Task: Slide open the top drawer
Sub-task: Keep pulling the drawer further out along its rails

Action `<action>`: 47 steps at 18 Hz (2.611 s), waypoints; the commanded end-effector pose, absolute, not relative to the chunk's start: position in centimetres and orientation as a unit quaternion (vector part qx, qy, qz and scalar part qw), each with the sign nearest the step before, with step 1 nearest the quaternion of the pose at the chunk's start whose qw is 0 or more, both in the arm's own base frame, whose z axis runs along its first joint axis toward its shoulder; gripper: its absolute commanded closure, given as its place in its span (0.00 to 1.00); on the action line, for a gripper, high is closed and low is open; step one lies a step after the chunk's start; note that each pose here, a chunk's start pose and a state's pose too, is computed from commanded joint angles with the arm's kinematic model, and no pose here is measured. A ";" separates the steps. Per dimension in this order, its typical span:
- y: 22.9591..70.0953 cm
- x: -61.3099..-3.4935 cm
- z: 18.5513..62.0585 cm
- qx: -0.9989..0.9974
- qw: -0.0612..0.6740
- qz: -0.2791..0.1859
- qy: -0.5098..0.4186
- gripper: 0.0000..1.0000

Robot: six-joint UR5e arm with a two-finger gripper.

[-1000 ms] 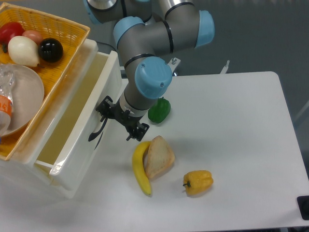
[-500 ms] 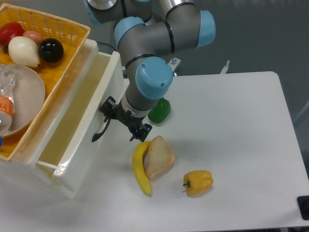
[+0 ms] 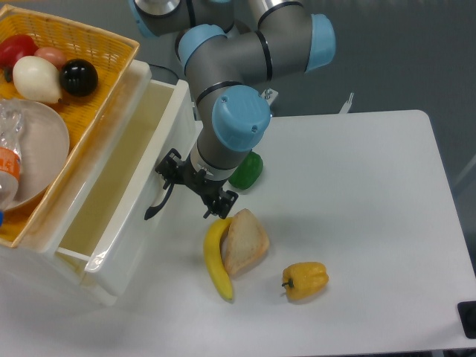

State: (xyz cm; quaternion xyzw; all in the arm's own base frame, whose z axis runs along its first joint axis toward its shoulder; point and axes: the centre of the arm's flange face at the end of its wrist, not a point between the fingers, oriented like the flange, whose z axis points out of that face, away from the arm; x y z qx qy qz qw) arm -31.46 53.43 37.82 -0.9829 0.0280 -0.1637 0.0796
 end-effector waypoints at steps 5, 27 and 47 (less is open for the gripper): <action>53.2 -31.9 37.7 -0.983 0.081 -0.163 0.028 0.00; 52.5 -34.6 38.1 -0.983 0.090 -0.156 0.026 0.00; 52.0 -36.6 38.2 -0.984 0.095 -0.152 0.017 0.00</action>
